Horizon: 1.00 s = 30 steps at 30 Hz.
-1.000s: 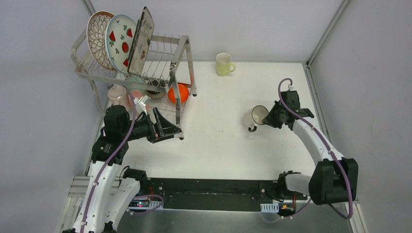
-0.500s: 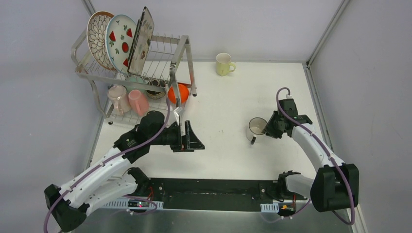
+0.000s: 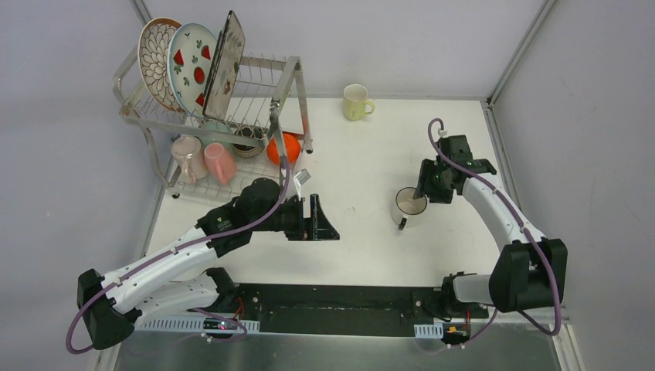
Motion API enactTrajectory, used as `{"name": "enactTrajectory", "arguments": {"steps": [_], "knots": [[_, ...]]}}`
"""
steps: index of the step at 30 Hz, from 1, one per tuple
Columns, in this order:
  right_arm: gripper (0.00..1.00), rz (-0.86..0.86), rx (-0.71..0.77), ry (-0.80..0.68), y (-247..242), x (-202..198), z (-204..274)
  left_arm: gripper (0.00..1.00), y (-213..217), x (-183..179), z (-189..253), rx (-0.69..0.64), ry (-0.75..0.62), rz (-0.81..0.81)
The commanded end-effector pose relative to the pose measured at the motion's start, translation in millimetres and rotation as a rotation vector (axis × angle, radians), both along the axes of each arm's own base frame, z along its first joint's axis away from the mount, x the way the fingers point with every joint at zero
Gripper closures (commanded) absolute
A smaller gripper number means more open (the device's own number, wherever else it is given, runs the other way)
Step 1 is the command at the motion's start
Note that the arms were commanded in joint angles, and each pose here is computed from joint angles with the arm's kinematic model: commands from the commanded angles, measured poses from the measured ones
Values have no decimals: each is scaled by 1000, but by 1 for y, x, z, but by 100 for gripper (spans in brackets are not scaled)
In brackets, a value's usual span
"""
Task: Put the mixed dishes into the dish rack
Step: Move the cup to the center of the board, then pick up the cup at the center of the board.
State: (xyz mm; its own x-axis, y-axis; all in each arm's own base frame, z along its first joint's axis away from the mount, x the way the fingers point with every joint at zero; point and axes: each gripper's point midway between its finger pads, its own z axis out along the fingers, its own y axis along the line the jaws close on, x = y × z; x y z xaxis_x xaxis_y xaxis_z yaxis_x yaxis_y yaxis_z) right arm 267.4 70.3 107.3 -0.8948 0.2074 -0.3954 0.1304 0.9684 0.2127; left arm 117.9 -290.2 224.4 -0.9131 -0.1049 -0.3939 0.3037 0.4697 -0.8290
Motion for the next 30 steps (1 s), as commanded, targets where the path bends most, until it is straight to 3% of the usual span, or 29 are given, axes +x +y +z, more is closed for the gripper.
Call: {"name": "enactTrajectory", "arguments": {"steps": [1,11,16,18,22,30], "knots": [[48,132,-55,43,-4,3,5,20,-6,8,38,-75,-119,-5],[54,205,-97,171,-8,6,-20,20,-6,9,31,-52,-119,-8],[67,193,-81,171,-4,4,-29,20,-6,10,34,-57,-128,-6],[82,177,-89,128,-6,7,-24,20,-7,11,35,-55,-135,-4],[100,162,-44,27,0,10,-8,21,-10,14,37,-53,-132,0],[100,153,195,-242,35,4,40,21,-18,23,39,-47,-98,27]]}}
